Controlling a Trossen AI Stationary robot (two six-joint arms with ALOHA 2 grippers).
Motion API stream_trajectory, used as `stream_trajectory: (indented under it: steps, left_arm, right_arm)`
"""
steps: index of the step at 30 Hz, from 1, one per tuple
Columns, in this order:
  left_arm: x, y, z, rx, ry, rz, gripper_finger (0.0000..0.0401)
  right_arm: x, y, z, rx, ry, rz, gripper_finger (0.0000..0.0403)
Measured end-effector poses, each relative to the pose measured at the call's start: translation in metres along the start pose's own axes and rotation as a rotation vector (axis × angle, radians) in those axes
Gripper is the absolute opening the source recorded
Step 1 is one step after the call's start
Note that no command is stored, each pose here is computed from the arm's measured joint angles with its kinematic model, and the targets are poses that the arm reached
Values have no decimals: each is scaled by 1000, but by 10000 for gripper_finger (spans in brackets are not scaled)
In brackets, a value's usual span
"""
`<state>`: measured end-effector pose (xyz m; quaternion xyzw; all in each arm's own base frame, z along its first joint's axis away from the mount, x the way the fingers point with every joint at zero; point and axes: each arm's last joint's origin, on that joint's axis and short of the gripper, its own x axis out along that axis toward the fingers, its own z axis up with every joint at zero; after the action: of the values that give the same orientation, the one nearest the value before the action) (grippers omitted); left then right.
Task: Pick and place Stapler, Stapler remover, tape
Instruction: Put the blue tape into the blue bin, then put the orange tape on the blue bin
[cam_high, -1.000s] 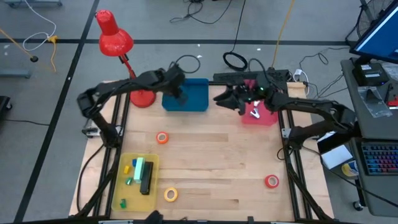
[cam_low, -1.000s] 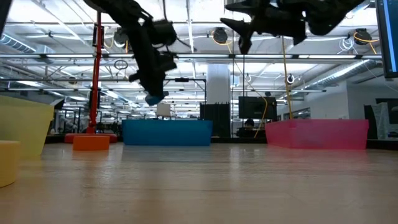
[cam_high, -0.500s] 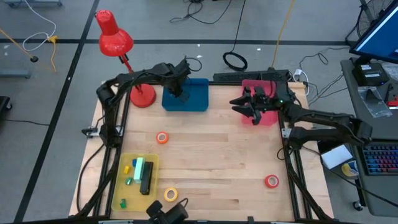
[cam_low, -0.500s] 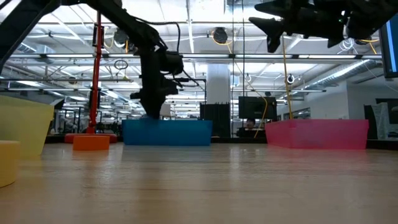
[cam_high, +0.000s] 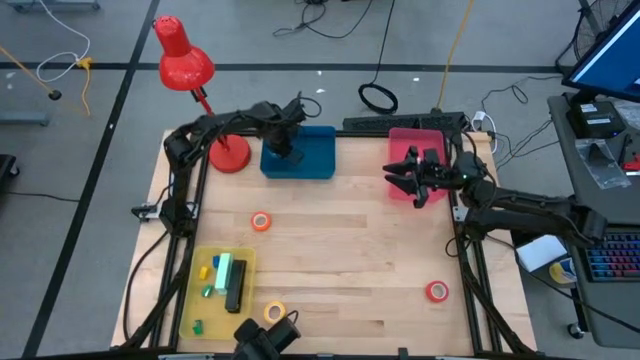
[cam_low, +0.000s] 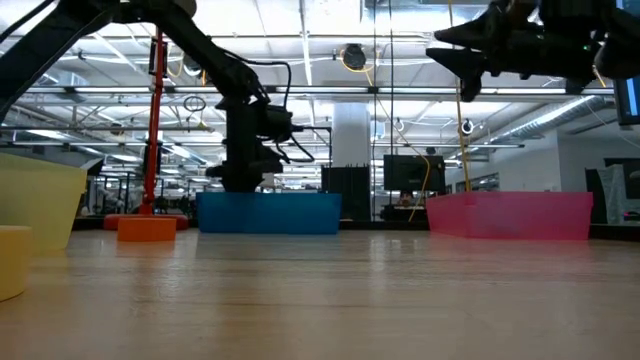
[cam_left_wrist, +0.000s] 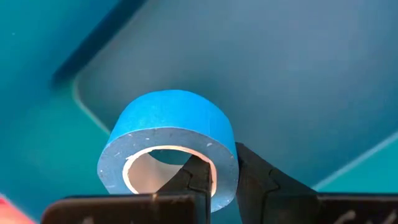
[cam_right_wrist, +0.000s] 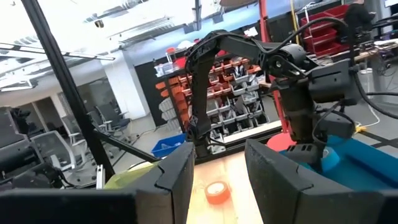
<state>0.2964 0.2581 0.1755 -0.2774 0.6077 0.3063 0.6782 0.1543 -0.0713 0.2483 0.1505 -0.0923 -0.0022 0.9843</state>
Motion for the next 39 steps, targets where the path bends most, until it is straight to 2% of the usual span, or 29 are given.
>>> stream_trajectory:
  steps: [6,12,24,27,32,35,39]
  left_arm:
    - [1,9,3,-21,-17,-30,37]
    - [1,10,5,26,-29,-25,39]
    - [-3,5,11,56,-85,-17,197]
    - [-18,4,16,56,-83,-17,218]
    - [-65,-10,19,90,-32,-16,230]
    - [-95,-34,7,146,37,-17,231]
    - [-122,-76,-21,213,100,-13,232]
  right_arm:
    - [-16,-3,-5,13,-31,-39,135]
    - [-22,-4,-4,27,-56,-56,137]
    - [-23,-3,-5,30,-50,-55,136]
    - [-23,-4,-6,35,-41,-59,135]
    - [-23,-4,-7,41,-28,-63,137]
    - [-23,-4,-7,36,-32,-60,136]
    - [-23,-3,-6,14,-30,-41,135]
